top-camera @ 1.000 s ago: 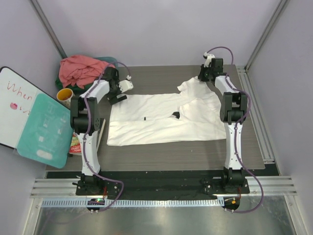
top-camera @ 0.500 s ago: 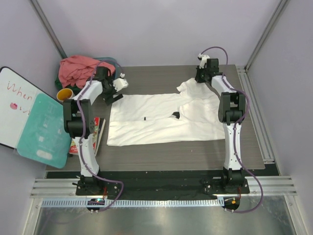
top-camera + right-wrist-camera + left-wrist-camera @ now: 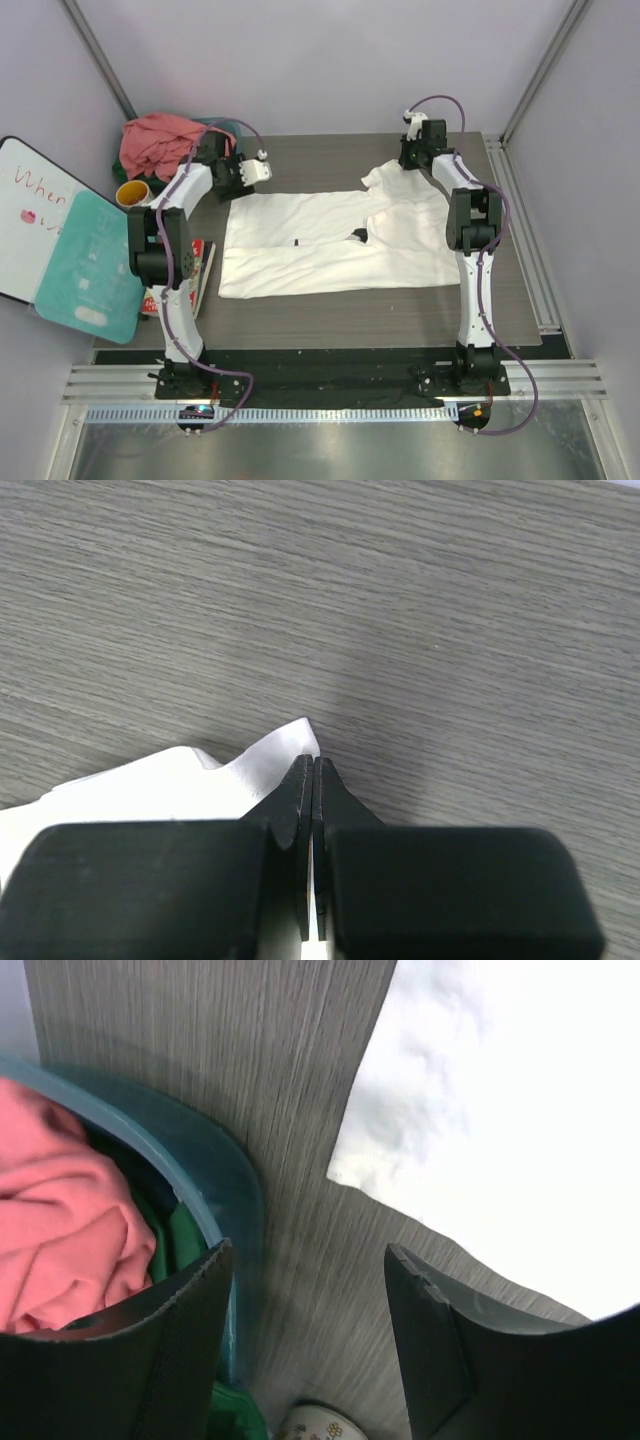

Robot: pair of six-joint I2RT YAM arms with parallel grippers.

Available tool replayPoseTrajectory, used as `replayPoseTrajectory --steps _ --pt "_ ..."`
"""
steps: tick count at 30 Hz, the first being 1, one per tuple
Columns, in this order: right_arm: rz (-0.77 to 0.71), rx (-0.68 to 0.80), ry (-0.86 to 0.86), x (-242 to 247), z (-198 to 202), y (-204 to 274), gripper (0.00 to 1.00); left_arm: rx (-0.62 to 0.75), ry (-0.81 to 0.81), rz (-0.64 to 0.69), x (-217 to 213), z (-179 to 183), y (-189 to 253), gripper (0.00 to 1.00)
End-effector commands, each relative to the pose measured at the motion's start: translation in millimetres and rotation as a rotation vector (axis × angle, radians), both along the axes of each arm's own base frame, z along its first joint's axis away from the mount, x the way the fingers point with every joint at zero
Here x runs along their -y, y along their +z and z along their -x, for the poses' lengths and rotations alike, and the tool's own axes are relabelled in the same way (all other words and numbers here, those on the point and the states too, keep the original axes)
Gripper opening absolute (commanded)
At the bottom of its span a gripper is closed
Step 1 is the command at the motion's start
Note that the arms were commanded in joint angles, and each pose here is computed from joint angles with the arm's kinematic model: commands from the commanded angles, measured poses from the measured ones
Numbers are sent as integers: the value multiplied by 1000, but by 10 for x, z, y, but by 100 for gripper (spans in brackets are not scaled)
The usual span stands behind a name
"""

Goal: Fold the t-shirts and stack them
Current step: Fold the tshirt

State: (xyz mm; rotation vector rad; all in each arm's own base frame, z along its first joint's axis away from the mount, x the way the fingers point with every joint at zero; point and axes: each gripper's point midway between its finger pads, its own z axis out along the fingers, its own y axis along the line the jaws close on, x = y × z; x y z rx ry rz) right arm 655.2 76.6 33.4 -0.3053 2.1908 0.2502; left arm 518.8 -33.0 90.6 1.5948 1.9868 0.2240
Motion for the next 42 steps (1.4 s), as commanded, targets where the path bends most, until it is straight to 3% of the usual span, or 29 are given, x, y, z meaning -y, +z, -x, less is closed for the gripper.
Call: replayPoseTrajectory --steps 1,7,12,25,32,35,36,42 --pt "28 17 -2 9 57 280 1 23 -179 -19 178 -12 -15 62" --pt "30 28 -4 13 29 315 1 -34 -378 -97 231 26 -282 69" --pt "33 26 -3 18 46 317 1 -105 -370 -84 234 -65 -355 71" --pt "44 34 -10 48 28 338 1 -89 -308 -64 160 -310 -194 71" --pt "55 43 -8 44 17 358 1 -96 150 206 386 -221 218 70" --pt "56 48 -9 54 2 367 1 -93 404 318 400 -172 347 79" --pt "54 44 -9 43 2 345 1 -105 535 365 391 -156 371 88" --pt "49 52 -7 16 -27 365 1 -104 824 461 315 -167 326 90"
